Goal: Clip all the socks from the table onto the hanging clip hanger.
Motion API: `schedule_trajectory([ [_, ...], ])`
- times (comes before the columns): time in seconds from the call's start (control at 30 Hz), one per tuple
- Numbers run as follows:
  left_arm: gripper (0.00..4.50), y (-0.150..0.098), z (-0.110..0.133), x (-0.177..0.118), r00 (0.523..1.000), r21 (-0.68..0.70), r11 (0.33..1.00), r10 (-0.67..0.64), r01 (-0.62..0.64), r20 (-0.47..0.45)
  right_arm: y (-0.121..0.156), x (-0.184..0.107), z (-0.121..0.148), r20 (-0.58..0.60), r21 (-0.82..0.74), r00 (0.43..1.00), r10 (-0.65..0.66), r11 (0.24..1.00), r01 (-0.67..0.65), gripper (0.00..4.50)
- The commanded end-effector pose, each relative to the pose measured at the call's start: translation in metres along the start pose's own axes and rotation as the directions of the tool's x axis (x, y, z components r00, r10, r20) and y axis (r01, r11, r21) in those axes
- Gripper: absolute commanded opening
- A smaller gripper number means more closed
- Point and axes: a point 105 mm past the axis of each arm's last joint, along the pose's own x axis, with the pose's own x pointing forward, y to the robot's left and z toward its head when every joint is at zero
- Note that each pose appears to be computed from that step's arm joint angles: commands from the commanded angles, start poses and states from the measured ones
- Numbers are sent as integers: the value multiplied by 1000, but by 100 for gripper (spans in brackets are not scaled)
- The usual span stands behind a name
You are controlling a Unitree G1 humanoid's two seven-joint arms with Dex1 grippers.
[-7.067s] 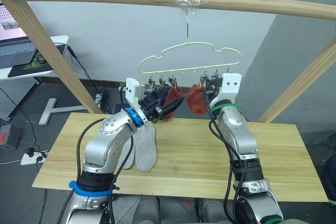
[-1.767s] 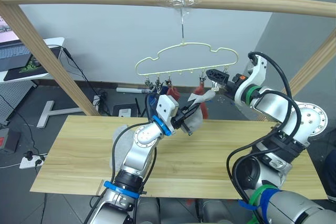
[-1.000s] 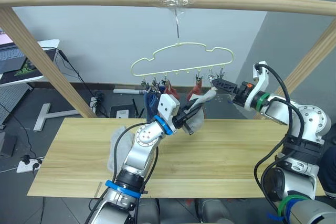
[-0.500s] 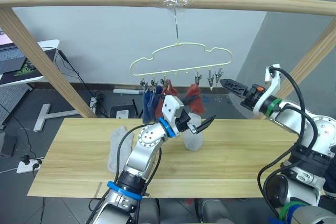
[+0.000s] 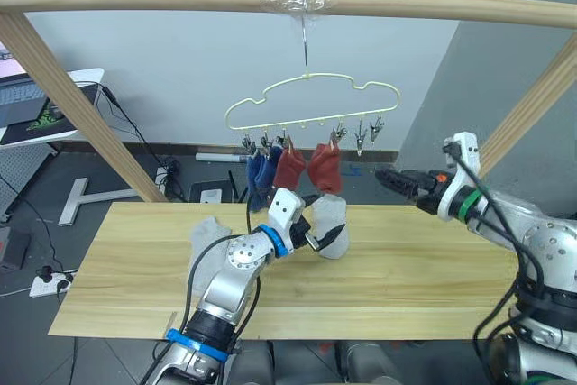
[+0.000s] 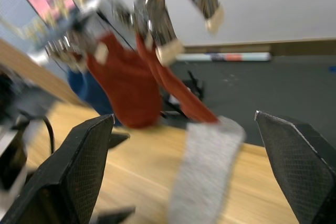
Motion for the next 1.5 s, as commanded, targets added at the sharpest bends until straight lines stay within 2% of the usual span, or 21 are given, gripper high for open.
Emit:
schedule_trajectory([
  [0.03,449,-11,-9,17,997,11,999,-51,52,-55,8,-1,9,64,-66,998,4,998,1,450],
  [0.17,449,-26,-27,45,985,57,992,-108,117,-134,15,0,4,72,-81,997,-3,997,9,450],
  [0.23,449,-28,-45,54,970,81,989,-103,123,-220,19,-1,4,71,-100,997,-4,995,11,450],
  [0.3,449,-37,-72,54,928,56,984,-143,172,-345,24,-4,3,68,-127,998,0,992,9,450],
  [0.37,449,-35,-80,54,917,97,980,-127,176,-378,27,-6,4,68,-144,998,3,990,7,450],
  [0.43,409,-30,-82,54,917,112,980,-107,162,-383,30,-7,5,68,-158,998,9,987,2,450],
  [0.5,367,-31,-93,49,894,124,973,-126,197,-430,33,-10,6,63,-193,998,19,981,-6,450],
  [0.57,298,-33,-107,40,863,119,964,-154,239,-481,37,-11,7,63,-212,998,31,977,-17,450],
  [0.73,140,-27,-109,28,872,97,966,-172,241,-458,34,-9,9,68,-219,997,25,976,-9,450],
  [0.87,17,-17,-107,-1,886,106,958,-201,267,-417,32,-8,9,64,-222,998,22,975,-7,450],
  [0.9,3,-15,-106,-8,889,113,956,-202,270,-410,31,-8,8,60,-225,998,21,974,-6,450],
  [1.03,3,-7,-94,-50,895,156,931,-255,329,-365,29,-8,4,42,-233,999,22,972,-11,450],
  [1.13,3,-3,-91,-70,876,239,889,-279,390,-393,29,-5,4,50,-255,999,15,967,-2,450],
  [1.2,3,0,-85,-77,882,256,881,-289,397,-373,34,2,7,73,-280,997,10,960,11,450],
  [1.33,111,4,-79,-81,892,243,894,-280,377,-355,41,15,9,134,-299,991,-10,953,49,450],
  [1.43,209,5,-71,-84,900,207,910,-278,358,-335,41,21,8,160,-318,987,-31,945,81,450],
  [1.5,275,9,-54,-93,917,162,930,-274,329,-289,42,26,10,194,-333,980,-49,936,113,450],
])
